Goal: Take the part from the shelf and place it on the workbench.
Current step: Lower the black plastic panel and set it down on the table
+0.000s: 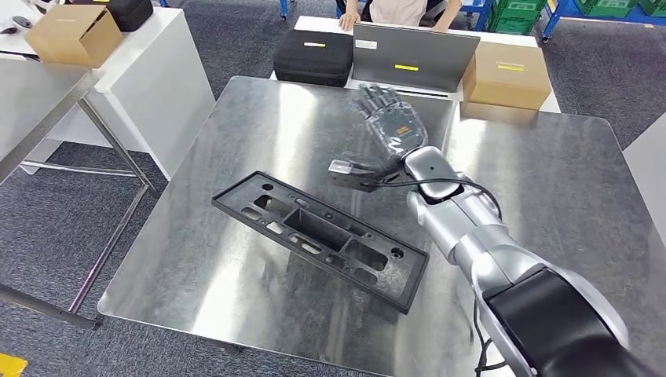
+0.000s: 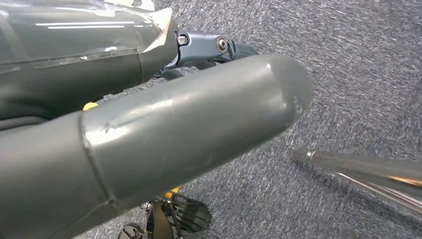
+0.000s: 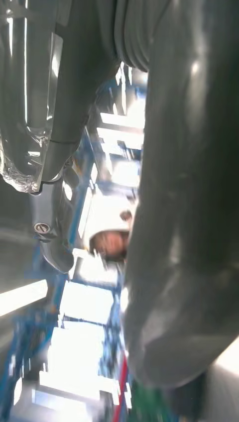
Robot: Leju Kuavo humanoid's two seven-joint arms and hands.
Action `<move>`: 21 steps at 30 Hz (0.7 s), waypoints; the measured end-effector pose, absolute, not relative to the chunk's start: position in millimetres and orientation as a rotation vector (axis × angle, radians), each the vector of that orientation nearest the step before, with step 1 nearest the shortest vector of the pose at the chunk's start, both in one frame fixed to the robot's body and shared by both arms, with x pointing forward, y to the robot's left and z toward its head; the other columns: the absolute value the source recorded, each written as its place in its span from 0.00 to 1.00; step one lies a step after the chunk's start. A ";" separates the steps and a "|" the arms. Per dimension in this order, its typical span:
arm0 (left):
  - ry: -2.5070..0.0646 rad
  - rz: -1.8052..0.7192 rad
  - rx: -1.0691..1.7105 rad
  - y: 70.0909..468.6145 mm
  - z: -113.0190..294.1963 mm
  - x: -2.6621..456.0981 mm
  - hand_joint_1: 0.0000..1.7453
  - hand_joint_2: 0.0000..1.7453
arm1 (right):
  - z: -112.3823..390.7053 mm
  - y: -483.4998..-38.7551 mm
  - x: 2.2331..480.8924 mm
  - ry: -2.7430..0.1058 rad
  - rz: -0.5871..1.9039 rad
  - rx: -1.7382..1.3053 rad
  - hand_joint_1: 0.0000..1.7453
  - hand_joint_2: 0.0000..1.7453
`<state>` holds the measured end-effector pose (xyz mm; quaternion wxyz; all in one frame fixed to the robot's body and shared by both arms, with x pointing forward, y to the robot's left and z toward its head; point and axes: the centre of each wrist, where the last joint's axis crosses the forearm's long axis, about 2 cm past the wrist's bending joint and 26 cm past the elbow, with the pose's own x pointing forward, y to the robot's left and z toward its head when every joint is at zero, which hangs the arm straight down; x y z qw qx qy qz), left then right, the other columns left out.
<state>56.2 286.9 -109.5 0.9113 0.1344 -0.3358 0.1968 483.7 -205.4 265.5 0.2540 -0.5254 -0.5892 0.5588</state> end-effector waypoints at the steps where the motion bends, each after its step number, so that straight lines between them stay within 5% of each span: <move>1: -0.685 0.415 0.278 286.3 -109.6 55.4 0.00 0.00 | 271.0 -221.2 487.9 -1.563 1.479 -1.477 0.00 0.00; 6: -0.616 0.483 0.285 278.2 -110.8 44.8 0.00 0.00 | 302.6 -345.9 498.8 -1.352 1.210 -1.700 0.00 0.00; 12: -0.561 0.555 0.268 262.5 -110.8 38.5 0.00 0.00 | 292.4 -505.0 452.4 -1.110 0.877 -1.874 0.00 0.00; 21: -0.564 0.538 0.189 240.0 -109.4 37.2 0.00 0.00 | 205.6 -681.2 263.5 -0.683 0.728 -1.905 0.00 0.00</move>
